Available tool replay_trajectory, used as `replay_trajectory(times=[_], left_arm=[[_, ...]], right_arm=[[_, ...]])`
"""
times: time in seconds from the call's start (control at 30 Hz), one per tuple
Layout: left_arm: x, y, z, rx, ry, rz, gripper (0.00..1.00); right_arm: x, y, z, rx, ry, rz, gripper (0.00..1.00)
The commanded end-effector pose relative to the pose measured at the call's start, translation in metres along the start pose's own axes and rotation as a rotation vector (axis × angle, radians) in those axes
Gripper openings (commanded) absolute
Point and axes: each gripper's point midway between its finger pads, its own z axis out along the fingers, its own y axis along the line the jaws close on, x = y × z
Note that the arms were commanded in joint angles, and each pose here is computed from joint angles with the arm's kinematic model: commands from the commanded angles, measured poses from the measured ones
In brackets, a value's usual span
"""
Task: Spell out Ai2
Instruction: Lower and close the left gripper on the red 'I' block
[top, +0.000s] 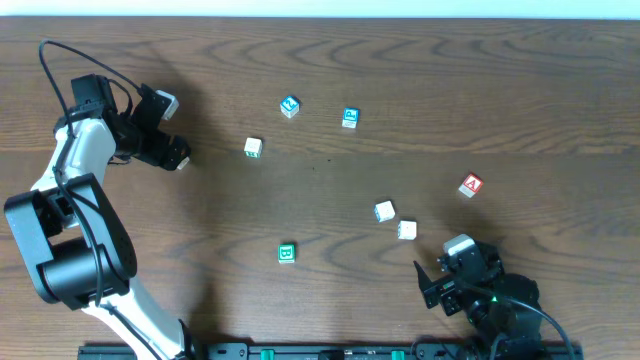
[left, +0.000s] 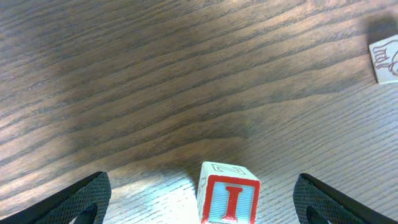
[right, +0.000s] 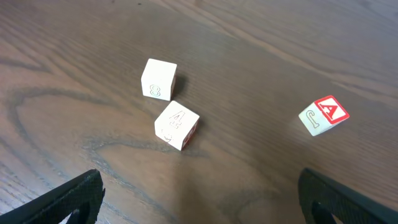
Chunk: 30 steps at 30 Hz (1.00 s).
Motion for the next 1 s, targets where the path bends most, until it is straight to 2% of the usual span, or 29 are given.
replay_trajectory(times=[0.0, 0.23, 0.5, 0.53, 0.7, 0.97], left_arm=[[-0.008, -0.004, 0.004, 0.046, -0.035, -0.027, 0.95], [0.000, -0.012, 0.010, 0.092, -0.013, -0.036, 0.95], [0.017, -0.008, 0.028, 0.046, 0.090, 0.005, 1.00], [0.016, -0.010, 0.029, 0.047, 0.090, 0.021, 0.92], [0.013, -0.014, 0.032, 0.047, 0.092, 0.038, 0.79], [0.020, -0.009, 0.034, 0.020, 0.130, 0.038, 0.66]], right_arm=[[0.005, 0.001, 0.003, -0.005, 0.008, -0.006, 0.99], [0.005, 0.001, 0.003, -0.005, 0.008, -0.006, 0.99], [0.005, 0.001, 0.003, -0.005, 0.008, -0.006, 0.99], [0.005, 0.001, 0.003, -0.005, 0.008, -0.006, 0.99], [0.005, 0.001, 0.003, -0.005, 0.008, -0.006, 0.99], [0.005, 0.001, 0.003, -0.005, 0.008, -0.006, 0.99]])
